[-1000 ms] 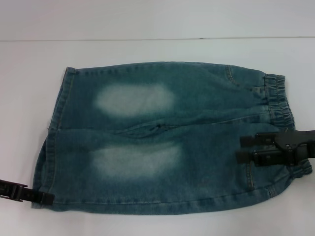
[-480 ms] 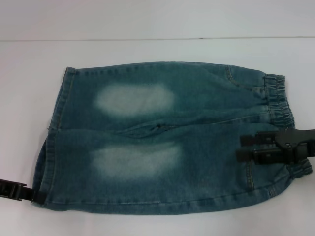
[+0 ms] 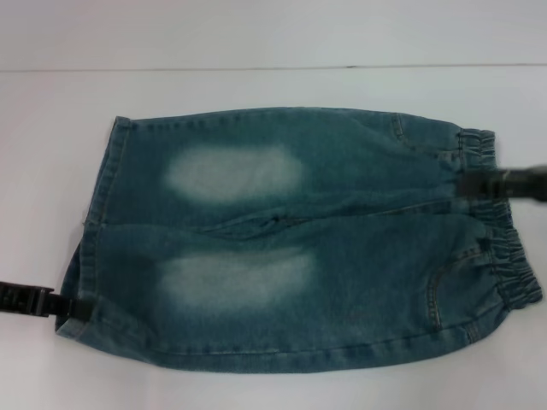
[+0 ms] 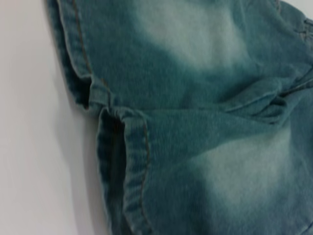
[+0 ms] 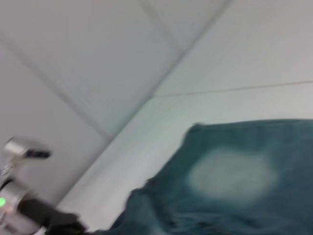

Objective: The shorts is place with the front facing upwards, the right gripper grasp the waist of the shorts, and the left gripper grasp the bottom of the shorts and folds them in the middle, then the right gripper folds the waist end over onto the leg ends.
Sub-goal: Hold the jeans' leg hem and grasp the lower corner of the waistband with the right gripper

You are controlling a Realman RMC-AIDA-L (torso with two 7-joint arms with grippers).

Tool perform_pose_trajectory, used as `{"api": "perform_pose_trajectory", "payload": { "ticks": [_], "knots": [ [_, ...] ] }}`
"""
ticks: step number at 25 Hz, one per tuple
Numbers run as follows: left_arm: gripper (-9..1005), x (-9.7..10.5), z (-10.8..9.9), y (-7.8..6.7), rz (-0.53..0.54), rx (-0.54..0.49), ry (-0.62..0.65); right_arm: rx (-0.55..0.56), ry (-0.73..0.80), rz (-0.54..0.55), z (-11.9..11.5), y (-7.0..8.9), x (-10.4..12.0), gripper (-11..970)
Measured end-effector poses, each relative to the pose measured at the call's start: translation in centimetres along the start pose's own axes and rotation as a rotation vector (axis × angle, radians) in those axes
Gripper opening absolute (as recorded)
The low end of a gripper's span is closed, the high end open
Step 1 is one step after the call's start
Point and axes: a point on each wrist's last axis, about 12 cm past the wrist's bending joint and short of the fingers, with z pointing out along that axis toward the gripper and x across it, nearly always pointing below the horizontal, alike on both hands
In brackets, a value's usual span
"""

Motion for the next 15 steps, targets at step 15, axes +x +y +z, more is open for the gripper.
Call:
{"api": "perform_pose_trajectory", "payload": {
  "ticks": [15],
  "knots": [
    [26, -1.1, 0.1, -0.2, 0.001, 0.022, -0.089, 0.354, 0.358, -0.017, -3.6, -0.2, -4.2, 791]
  ]
}}
